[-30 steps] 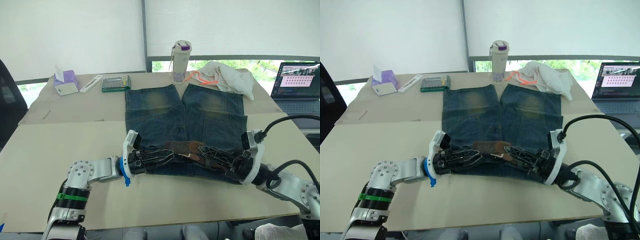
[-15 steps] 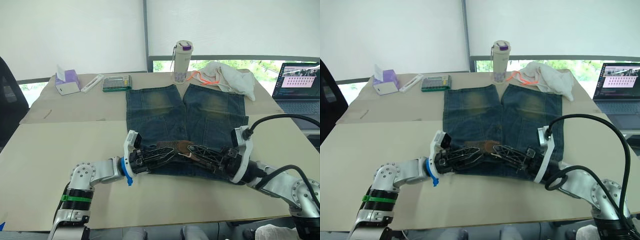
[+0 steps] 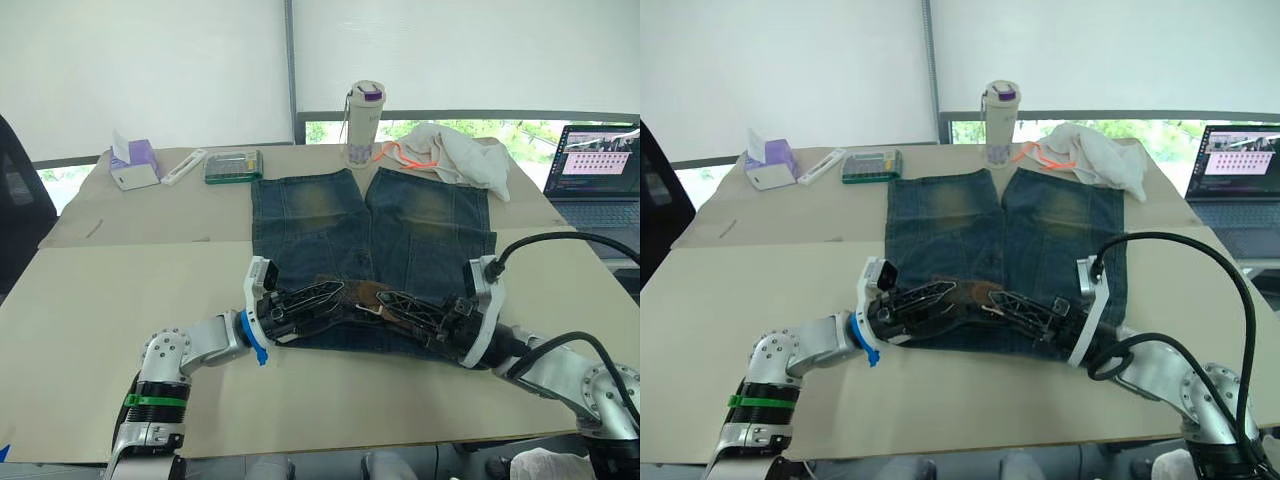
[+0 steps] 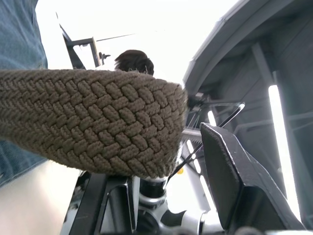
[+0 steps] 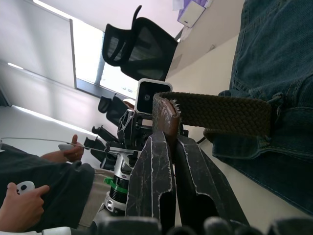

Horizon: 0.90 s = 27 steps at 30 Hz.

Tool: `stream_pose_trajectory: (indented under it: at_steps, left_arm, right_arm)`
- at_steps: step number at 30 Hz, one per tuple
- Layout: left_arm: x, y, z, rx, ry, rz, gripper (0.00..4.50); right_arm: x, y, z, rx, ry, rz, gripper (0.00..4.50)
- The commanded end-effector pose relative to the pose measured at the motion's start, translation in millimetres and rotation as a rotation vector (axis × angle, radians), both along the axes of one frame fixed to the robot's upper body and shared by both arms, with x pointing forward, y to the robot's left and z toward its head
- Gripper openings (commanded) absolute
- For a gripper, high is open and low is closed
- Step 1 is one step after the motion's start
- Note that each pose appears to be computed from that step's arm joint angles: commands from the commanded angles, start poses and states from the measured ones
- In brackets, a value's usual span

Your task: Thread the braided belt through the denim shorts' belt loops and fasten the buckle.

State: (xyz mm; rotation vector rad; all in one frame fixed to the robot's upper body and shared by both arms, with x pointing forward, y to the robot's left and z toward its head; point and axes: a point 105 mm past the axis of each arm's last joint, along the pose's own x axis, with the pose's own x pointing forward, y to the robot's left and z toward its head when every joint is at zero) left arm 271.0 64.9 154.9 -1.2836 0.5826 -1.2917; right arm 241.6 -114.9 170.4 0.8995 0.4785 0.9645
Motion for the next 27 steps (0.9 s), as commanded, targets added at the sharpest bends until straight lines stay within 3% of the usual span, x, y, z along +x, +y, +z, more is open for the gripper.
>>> stream_pose_trajectory:
  at_steps: [1,4,10,15,18,21,27]
  left_arm:
    - [-5.7,2.7,12.6,-0.051,-0.036,0.007,1.00]
    - [-7.3,2.1,11.2,-0.045,-0.034,0.005,0.04]
    - [-6.9,2.3,8.1,-0.024,-0.032,0.008,0.04]
    - [5.8,11.3,2.3,0.025,-0.027,0.110,0.00]
    - [12.9,17.6,-0.5,0.037,-0.003,0.189,0.00]
    - [19.5,21.0,-3.5,0.058,0.020,0.264,0.00]
    - [27.4,26.6,-3.8,0.091,0.050,0.403,0.00]
  right_arm:
    - [-7.6,2.4,4.6,0.036,-0.016,0.011,0.00]
    - [-8.1,1.8,1.2,0.035,-0.011,0.010,0.00]
    - [-6.4,-1.9,-2.3,0.035,-0.012,0.008,0.00]
    - [-0.4,-11.2,-4.9,-0.023,-0.104,-0.043,1.68]
    - [18.2,-27.8,-17.5,-0.184,-0.150,-0.177,2.74]
    - [19.8,-31.6,-20.6,-0.323,-0.266,-0.169,3.77]
    - [19.2,-11.4,-28.9,-0.593,-0.507,-0.072,3.92]
